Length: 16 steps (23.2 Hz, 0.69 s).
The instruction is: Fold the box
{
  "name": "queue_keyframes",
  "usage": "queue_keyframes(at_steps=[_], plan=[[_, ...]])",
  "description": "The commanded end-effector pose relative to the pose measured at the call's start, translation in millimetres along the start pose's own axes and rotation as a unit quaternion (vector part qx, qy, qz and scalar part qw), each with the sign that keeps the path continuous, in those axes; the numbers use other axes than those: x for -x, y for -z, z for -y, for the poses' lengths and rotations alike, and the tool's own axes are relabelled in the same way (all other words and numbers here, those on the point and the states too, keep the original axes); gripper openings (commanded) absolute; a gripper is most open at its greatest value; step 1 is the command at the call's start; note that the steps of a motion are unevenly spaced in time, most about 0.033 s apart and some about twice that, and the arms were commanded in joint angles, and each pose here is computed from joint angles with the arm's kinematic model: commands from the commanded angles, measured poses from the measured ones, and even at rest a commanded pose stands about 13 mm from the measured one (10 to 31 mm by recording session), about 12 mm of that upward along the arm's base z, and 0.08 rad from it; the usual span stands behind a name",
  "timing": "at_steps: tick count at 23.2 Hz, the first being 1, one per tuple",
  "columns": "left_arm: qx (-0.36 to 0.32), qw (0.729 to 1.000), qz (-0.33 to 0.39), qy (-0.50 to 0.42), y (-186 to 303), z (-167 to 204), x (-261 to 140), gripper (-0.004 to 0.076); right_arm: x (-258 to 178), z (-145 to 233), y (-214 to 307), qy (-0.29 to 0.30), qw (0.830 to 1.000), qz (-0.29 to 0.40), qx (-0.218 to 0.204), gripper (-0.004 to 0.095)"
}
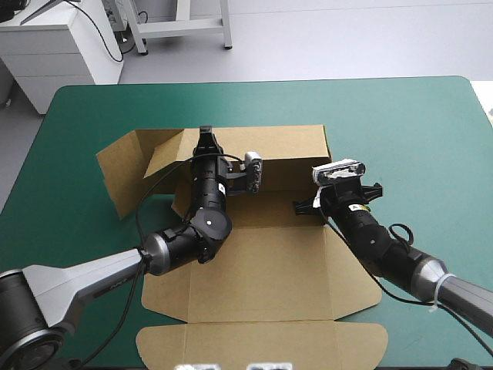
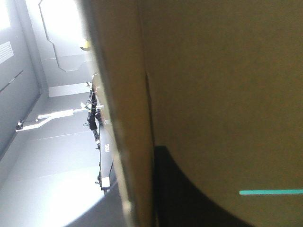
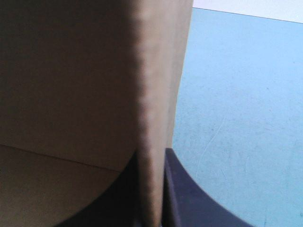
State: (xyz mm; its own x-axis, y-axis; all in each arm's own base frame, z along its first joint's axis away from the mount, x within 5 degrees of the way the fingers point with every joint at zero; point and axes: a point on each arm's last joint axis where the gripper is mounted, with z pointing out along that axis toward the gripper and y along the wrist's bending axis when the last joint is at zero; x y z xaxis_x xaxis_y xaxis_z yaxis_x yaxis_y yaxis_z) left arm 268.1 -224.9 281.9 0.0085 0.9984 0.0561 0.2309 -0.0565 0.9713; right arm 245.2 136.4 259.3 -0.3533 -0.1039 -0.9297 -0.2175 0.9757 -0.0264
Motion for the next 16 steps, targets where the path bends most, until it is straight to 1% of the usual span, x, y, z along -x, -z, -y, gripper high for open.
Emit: queue_keyframes(at_steps=[1,5,7,9,12,13,15,16], plan=[[0.038,0.999,0.037,0.006,9.4,-23.2,3.3,-0.0008,19.7,-4.8,10.7,0.012,0.999,0.038,0.024,-0.0018],[0.036,0.998,0.043,0.012,9.5,-22.9,4.4,-0.0008,19.6,-4.7,10.7,0.006,0.999,0.037,0.023,-0.0018],[0.036,0.998,0.042,0.025,9.5,-23.0,4.0,-0.0004,19.0,-4.4,10.6,-0.006,0.999,0.034,0.022,-0.0018],[0.033,0.998,0.049,0.024,9.5,-22.5,5.3,0.0053,18.8,-4.3,10.6,-0.008,0.999,0.033,0.022,-0.0018],[0.032,0.998,0.052,0.024,9.1,-22.3,5.4,0.0206,19.0,-3.9,10.6,-0.008,0.999,0.034,0.02,-0.0017],[0.032,0.998,0.052,0.024,9.1,-22.3,5.4,0.0346,19.1,-3.4,10.4,-0.008,0.999,0.034,0.019,-0.0018],[0.029,0.998,0.058,0.024,9.2,-21.8,6.6,0.0484,19.6,-2.4,10.4,-0.008,0.999,0.037,0.013,-0.0018],[0.029,0.997,0.061,0.023,11.0,-21.6,8.5,0.049,20.8,-1.2,9.8,-0.012,0.999,0.039,0.007,-0.0018]])
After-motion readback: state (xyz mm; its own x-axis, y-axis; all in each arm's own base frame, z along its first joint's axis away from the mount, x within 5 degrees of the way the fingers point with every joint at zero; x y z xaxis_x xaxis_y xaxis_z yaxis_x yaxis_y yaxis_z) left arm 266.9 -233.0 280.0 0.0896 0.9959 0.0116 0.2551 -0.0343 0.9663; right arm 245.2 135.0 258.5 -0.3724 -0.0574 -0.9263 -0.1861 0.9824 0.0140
